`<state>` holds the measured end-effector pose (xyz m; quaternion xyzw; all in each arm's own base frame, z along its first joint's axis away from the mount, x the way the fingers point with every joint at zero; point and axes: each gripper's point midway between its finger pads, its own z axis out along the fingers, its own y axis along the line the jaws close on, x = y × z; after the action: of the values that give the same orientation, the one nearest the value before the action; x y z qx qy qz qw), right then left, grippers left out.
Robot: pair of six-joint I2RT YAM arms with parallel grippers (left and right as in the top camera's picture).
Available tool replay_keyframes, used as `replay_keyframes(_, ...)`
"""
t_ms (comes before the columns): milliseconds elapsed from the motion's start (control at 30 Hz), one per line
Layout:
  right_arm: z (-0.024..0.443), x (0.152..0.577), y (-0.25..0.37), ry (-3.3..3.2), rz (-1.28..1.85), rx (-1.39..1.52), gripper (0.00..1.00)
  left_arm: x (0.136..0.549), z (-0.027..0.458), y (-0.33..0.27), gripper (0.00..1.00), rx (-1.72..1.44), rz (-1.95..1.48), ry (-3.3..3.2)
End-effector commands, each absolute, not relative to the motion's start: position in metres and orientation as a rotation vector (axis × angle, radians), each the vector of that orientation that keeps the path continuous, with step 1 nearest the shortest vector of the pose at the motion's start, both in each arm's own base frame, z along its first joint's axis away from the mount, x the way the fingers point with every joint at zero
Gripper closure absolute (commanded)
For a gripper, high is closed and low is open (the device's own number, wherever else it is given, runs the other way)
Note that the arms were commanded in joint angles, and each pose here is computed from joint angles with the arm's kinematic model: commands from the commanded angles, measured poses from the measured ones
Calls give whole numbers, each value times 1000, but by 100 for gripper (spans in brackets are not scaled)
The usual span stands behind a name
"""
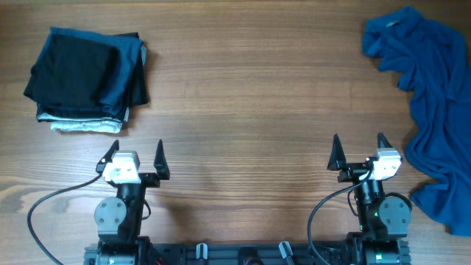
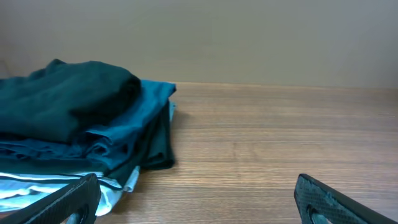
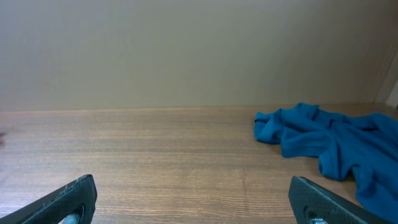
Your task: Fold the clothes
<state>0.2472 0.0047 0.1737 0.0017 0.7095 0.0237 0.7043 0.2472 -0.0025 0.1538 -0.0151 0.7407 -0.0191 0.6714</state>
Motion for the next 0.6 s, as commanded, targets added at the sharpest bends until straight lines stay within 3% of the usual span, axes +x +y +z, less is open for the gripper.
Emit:
replay_keyframes(0,176,247,0,1565,26,15,1,247,154,5,0,-45,20,1657)
replay_keyframes(567,176,247,0,1568,26,15,1,247,155,4,0,-42,16,1655)
